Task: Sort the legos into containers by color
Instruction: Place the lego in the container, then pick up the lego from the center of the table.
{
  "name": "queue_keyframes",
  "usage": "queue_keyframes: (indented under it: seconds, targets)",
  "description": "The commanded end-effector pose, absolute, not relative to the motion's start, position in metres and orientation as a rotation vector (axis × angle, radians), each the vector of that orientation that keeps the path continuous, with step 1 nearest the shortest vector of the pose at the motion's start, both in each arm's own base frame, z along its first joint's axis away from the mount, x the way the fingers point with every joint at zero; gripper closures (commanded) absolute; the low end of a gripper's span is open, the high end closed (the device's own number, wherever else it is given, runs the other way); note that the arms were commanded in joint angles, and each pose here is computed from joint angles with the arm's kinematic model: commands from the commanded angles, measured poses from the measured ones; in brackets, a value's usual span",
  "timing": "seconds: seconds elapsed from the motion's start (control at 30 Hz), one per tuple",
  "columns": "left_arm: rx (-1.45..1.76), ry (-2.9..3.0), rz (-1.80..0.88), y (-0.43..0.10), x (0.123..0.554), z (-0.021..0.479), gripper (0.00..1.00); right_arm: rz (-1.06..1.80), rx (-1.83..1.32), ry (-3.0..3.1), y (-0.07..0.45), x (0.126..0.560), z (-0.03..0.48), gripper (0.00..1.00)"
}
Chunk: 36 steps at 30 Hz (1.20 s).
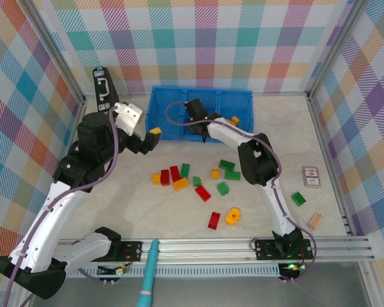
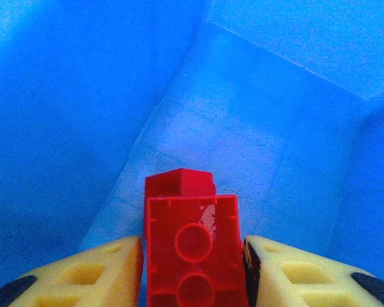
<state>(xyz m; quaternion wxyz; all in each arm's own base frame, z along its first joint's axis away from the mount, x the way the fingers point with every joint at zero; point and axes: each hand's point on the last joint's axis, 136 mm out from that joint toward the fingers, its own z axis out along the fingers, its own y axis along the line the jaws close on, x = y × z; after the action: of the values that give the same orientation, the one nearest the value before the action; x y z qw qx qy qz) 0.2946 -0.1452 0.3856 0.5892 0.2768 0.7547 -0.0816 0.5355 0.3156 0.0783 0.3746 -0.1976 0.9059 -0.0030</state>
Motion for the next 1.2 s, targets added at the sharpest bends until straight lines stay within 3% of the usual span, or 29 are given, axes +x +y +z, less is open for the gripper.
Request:
queue_keyframes:
  seconds: [0.0,0.3,0.47,0.83,1.17]
  targets:
    - [0.626,1.729,-0.185,-0.143,0.297,0.393,0.00,-0.013,-0.480,2.291,0.312,0.543,0.092,0.52]
    - [0.630,1.738,-0.189,-0.145,0.300,0.389,0.00,0.069,-0.508,2.262,0.306,0.516,0.167,0.47]
    - [0.632,1.735,-0.195,-0.145,0.299,0.391,0.00,0.082,-0.466,2.328,0.285,0.482,0.180,0.44]
    - [0.630,1.721,-0.215,-0.147,0.294,0.394,0.00,0.306,-0.112,2.629,0.239,0.370,0.151,0.43]
    - [0.623,1.693,-0.230,-0.145,0.287,0.402,0.00,0.361,-0.028,2.797,0.238,0.313,0.096,0.35]
